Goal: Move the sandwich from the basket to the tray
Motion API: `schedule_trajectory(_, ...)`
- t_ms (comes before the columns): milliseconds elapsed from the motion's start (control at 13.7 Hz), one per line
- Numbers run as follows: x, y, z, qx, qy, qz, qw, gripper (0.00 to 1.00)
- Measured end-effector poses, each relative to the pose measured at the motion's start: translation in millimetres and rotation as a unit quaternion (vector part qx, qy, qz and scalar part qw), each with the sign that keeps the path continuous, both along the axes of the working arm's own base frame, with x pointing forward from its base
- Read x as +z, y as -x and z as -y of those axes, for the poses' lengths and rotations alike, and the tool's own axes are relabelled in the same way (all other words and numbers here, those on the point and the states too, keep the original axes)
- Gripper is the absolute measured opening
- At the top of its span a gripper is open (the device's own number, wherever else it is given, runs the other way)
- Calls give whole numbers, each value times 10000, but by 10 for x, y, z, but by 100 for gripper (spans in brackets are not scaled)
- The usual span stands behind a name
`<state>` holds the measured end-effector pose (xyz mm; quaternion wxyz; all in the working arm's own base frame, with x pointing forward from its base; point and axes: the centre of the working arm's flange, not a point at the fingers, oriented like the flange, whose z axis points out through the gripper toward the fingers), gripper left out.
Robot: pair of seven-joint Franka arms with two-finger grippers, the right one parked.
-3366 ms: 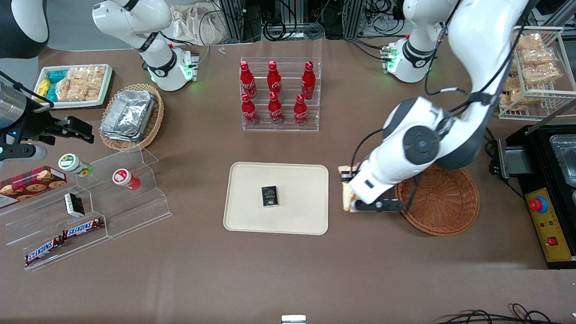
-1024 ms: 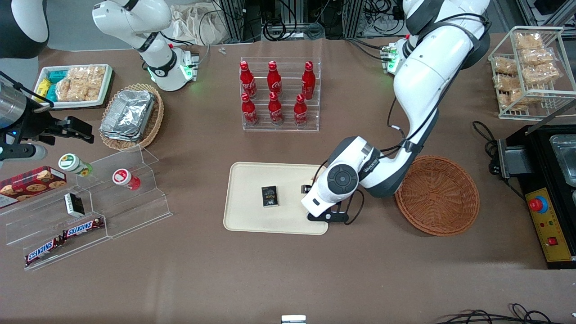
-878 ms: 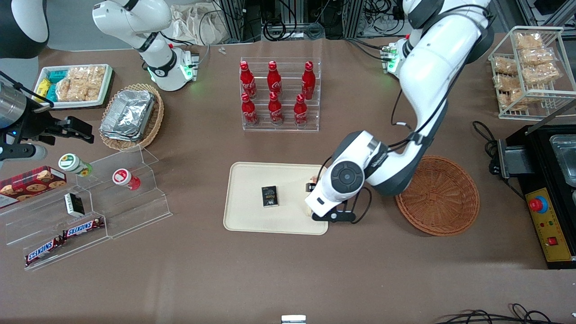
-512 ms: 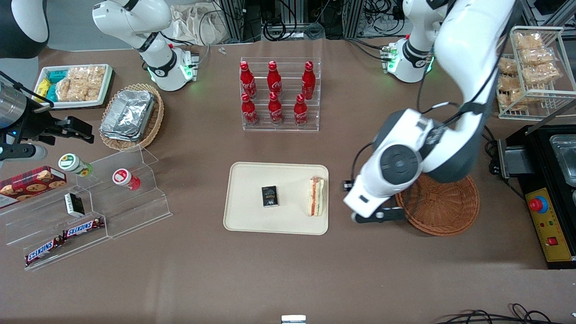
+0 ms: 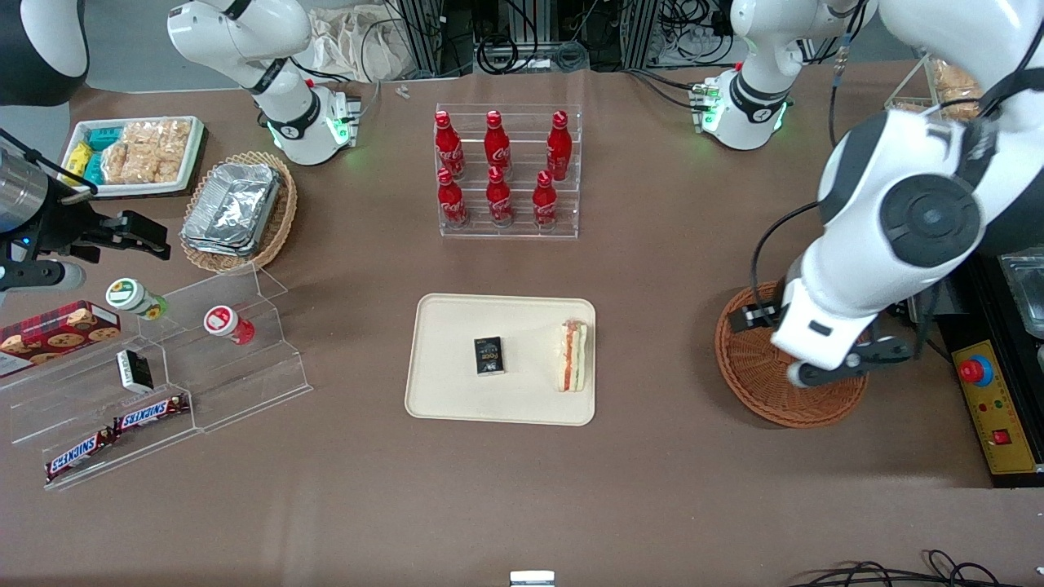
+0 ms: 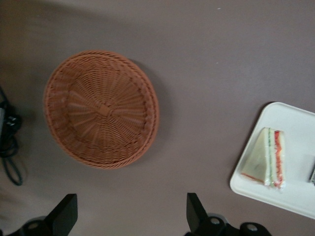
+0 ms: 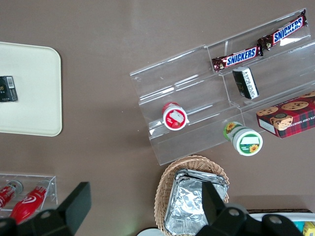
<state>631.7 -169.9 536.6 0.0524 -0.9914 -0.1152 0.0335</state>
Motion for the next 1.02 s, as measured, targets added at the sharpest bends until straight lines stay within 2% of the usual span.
schedule_trajectory(293,137,13,-520,-588,-13,-161,9981,100)
schedule_trajectory(512,175,-3,-803,-620,27,-207,9979,100)
schedule_trajectory(732,180,-9,-1042,-713,183,-302,9968,100)
schedule_trajectory(1024,282,54,-1345,-822,158,-395,9957,100)
